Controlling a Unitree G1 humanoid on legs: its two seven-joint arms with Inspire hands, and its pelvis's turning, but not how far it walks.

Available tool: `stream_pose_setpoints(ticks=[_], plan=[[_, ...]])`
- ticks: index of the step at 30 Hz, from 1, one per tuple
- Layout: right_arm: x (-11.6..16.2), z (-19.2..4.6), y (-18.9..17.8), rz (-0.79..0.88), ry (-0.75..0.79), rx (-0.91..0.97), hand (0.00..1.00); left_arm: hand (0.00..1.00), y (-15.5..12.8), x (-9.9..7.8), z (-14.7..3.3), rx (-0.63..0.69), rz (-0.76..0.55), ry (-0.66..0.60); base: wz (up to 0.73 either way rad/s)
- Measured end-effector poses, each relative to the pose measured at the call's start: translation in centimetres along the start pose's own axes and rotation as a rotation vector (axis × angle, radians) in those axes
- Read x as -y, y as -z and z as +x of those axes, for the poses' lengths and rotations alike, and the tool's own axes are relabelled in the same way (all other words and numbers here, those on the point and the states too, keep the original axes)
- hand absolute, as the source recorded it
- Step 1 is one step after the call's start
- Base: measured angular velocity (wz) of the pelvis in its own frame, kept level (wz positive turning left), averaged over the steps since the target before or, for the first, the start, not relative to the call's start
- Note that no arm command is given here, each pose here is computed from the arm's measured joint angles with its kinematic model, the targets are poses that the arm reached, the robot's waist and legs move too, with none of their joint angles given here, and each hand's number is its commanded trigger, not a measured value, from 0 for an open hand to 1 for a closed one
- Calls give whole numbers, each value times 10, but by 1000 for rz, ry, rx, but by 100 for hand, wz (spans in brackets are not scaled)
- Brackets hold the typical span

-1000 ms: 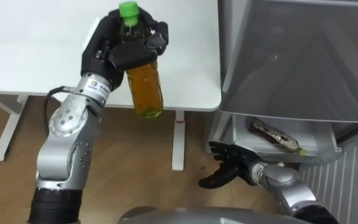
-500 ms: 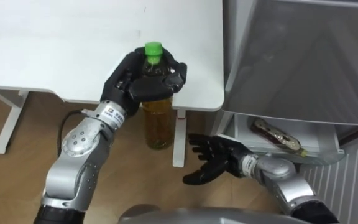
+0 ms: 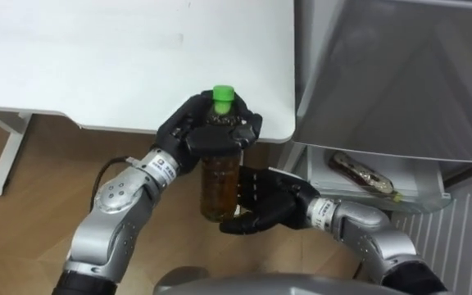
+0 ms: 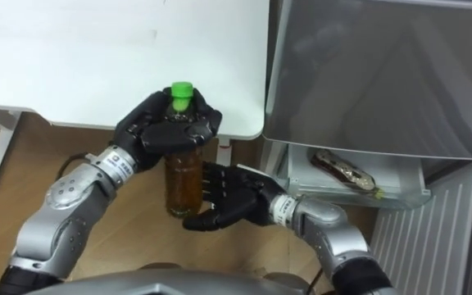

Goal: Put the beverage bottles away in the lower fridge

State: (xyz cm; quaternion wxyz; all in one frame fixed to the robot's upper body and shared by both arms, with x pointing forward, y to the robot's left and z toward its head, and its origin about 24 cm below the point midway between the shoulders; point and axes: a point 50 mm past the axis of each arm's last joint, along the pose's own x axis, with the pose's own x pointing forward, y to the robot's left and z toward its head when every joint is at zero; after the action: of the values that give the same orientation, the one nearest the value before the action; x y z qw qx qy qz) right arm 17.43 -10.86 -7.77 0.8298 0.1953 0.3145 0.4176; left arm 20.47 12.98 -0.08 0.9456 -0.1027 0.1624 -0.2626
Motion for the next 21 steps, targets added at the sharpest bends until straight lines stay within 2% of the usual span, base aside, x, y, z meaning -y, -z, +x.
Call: stream_pose_setpoints(ticks=[12,13,14,21], plan=[[-10,5,1,94,-88,57,0,100,6,12,3,-22,-5,96,0],[-9,3,1,99,-86,56,43,100,6,13,3,-21,-4,100,0],[-9,3,2,98,-86,53,100,100,7,14,4,-23,-4,103,0],[-8,1,3,90,-83,39,100,100,15,18,5,-55,-14,122,1]])
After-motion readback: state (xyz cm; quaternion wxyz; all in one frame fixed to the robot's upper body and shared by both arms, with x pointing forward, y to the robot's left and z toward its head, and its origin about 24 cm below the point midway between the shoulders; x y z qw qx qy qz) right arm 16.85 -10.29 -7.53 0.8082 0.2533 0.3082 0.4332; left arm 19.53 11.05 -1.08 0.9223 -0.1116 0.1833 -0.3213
